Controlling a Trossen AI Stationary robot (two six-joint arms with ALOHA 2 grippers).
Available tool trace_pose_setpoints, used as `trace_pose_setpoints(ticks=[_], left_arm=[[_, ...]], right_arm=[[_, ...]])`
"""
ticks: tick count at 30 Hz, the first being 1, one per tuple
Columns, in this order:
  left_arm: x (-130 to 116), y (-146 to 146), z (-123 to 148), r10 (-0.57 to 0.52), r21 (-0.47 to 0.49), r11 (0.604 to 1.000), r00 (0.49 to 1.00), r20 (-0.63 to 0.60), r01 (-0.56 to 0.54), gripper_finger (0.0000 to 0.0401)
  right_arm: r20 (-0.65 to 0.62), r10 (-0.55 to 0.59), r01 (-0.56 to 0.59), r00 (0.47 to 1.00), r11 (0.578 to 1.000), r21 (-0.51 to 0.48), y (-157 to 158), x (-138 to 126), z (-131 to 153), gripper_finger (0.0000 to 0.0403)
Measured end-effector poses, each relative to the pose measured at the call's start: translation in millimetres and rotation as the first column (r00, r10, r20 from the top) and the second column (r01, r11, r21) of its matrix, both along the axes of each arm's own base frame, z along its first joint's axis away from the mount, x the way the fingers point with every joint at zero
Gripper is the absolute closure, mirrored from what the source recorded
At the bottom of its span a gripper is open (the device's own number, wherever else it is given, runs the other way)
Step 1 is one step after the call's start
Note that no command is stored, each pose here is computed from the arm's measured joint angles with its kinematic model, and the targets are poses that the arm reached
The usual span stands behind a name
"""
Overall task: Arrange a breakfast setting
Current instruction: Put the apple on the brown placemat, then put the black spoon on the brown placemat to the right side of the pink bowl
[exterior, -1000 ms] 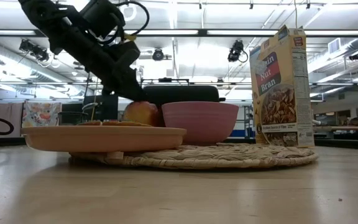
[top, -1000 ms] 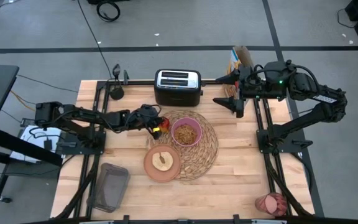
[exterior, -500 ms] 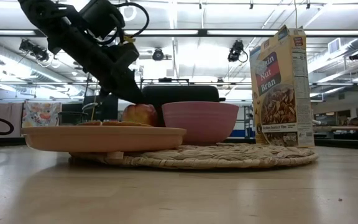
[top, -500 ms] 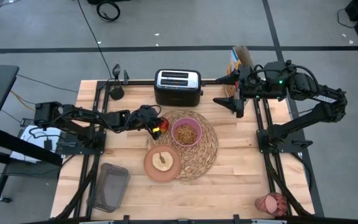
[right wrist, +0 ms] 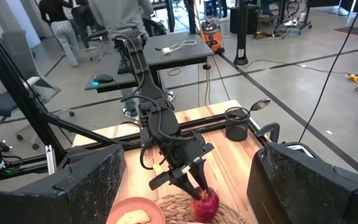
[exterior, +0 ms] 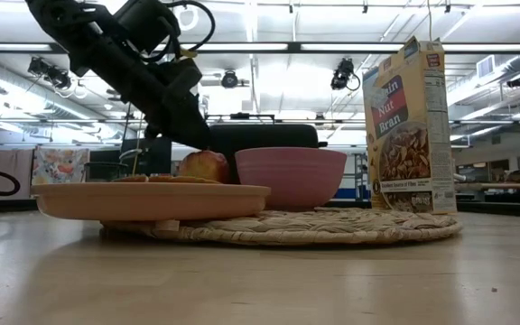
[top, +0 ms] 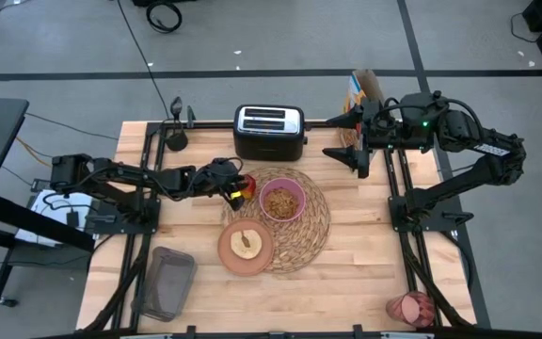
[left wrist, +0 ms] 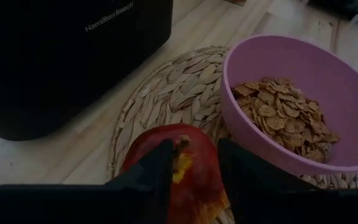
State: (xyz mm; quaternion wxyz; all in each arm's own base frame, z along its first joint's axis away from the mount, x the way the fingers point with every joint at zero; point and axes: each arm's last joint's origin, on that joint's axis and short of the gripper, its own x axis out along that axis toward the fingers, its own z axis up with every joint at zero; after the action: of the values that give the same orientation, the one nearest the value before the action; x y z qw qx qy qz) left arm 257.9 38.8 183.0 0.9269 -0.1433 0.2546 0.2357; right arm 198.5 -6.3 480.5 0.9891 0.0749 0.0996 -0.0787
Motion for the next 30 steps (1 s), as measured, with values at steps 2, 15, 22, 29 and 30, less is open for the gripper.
trace_pose_setpoints(ticks=[2, 15, 22, 29, 30], left_arm=[[0, 0, 0, 0.000, -0.001, 1.000, 1.000, -0.004, 0.000, 0.0260], [-4, -1, 7, -0.028, 0.009, 1.000, 1.000, 0.004, 0.028, 0.0244], [-16, -2, 17, -0.027, 0.008, 1.000, 1.000, -0.014, 0.027, 0.0244], [-28, -4, 36, -0.028, 0.017, 0.999, 0.998, 0.054, 0.027, 0.0244], [-31, -4, 42, -0.033, 0.015, 0.999, 0.996, 0.079, 0.031, 0.0244]], right_arm=[[0.000, 0.000, 0.000, 1.000, 1.000, 0.000, 0, 0, 0, 0.0018], [-0.001, 0.014, -0.014, 1.000, 1.000, -0.005, 0, 0, 0, 0.0018], [0.000, 0.023, -0.023, 1.000, 1.000, -0.011, 1, 0, 0, 0.0018], [0.002, 0.034, -0.034, 0.999, 0.999, 0.009, 1, 0, 0, 0.0018], [0.001, 0.043, -0.043, 0.999, 0.999, 0.016, 2, 0, 0, 0.0018]])
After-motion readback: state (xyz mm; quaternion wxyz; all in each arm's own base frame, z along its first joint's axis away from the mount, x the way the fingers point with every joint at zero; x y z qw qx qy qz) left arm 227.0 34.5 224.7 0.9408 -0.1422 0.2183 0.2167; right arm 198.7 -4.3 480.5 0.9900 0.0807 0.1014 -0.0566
